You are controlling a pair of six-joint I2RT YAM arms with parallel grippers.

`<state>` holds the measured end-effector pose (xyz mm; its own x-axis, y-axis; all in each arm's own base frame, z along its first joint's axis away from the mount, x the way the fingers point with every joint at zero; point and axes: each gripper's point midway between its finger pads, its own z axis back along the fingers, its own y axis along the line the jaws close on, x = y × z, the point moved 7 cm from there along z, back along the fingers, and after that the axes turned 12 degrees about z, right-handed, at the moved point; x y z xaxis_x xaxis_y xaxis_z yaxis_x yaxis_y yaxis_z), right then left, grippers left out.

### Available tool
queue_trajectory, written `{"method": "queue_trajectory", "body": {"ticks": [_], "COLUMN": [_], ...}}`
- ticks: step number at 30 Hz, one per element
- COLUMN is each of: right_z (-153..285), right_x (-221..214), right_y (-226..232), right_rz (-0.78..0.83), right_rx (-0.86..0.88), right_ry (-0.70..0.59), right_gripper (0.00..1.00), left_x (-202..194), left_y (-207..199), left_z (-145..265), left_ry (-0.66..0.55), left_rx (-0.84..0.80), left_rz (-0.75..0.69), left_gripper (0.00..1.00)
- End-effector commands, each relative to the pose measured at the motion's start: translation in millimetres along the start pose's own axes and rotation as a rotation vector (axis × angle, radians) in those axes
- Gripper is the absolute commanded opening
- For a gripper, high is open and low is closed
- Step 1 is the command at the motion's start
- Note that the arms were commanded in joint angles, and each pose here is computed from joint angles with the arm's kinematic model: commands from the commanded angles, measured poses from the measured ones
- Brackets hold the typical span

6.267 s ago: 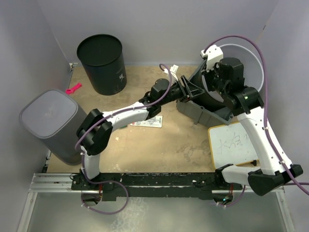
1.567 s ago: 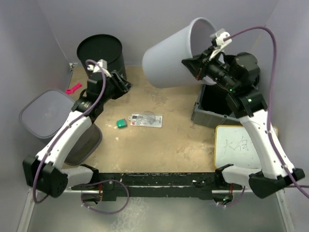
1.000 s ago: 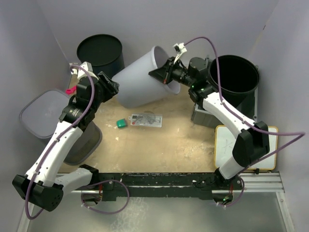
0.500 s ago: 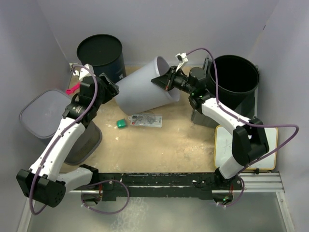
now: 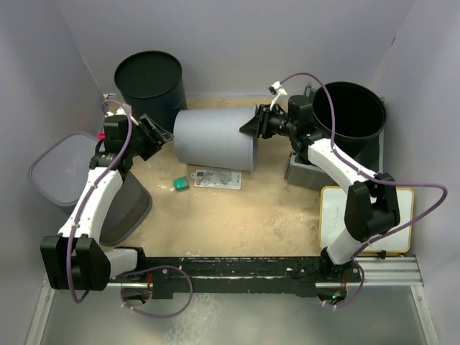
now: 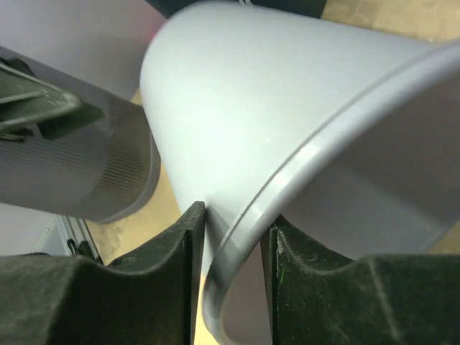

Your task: Turn the large container upside down

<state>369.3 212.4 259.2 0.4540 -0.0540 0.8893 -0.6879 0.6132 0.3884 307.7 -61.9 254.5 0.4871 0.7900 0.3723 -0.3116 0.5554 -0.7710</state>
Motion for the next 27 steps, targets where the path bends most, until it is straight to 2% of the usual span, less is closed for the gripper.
{"method": "queue_trajectory", "body": {"ticks": [1,4,7,14,20,27], "right_z": [5,8,11,23,41,38], "right_x": [12,12,16,29,45,42], "right_y": [8,5,4,8,18,31], "right_rz": [0.076,0.087,0.102,0.113,0.132,0.103], "right_rx": [0.002,-0.045,-0.066,-0.133,-0.181,-0.196], "right_ry": [0.042,0.058,0.073,0.066,0.016,0.038], "right_gripper": [0.41,0.5,0.64,0.73,0.73,0.57], "left_x": [0,-3,-5,-3,-5,-8], "left_y": [-19,-19,-20,-11,-4,-11], "left_z": [-3,-9,-12,-21,-24,-27], "left_ry": [0.032,0.064,0.102,0.108,0.135,0.168], "left_rx": [-0.16,-0.188,-0.226,-0.175,-0.141,-0.199], "left_rz": [-0.003,-0.015,-0.068,-0.146,-0.179,-0.173], "left_gripper": [0.63,0.63,0.63,0.63,0.63,0.62]}}
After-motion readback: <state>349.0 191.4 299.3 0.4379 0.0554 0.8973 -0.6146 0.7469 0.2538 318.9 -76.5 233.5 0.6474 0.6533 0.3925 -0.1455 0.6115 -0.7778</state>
